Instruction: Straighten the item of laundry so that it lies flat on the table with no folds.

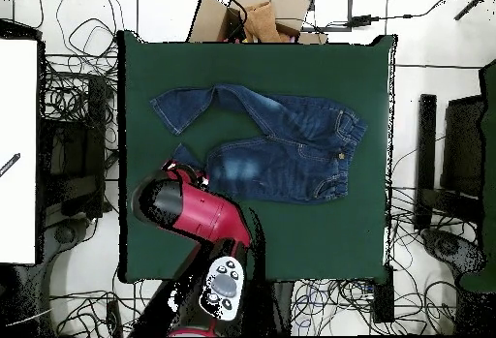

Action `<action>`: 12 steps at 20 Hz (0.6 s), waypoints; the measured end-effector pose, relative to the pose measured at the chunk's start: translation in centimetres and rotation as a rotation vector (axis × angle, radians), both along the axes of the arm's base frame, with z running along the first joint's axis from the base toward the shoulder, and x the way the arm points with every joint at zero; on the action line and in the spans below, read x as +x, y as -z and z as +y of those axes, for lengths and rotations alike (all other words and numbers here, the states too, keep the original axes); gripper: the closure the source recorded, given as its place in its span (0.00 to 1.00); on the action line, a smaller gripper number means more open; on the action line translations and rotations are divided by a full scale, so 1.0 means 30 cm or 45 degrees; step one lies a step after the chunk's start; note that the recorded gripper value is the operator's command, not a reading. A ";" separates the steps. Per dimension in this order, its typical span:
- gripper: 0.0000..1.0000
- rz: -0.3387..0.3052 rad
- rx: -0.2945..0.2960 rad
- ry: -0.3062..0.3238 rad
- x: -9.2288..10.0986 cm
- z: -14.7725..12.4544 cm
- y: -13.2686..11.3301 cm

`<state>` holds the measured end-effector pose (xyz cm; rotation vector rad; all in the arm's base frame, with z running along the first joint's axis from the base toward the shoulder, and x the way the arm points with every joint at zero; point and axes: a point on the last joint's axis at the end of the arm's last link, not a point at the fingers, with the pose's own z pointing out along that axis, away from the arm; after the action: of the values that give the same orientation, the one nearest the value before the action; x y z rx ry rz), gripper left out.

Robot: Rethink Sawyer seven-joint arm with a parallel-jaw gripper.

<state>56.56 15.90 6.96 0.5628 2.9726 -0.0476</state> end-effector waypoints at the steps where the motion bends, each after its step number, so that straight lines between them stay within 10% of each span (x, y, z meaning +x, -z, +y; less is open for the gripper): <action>1: 1.00 0.011 -0.002 0.008 -0.001 -0.014 0.017; 12: 1.00 0.073 -0.019 0.043 0.009 -0.086 0.152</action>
<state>56.83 13.33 2.38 0.6200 3.0154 -0.0899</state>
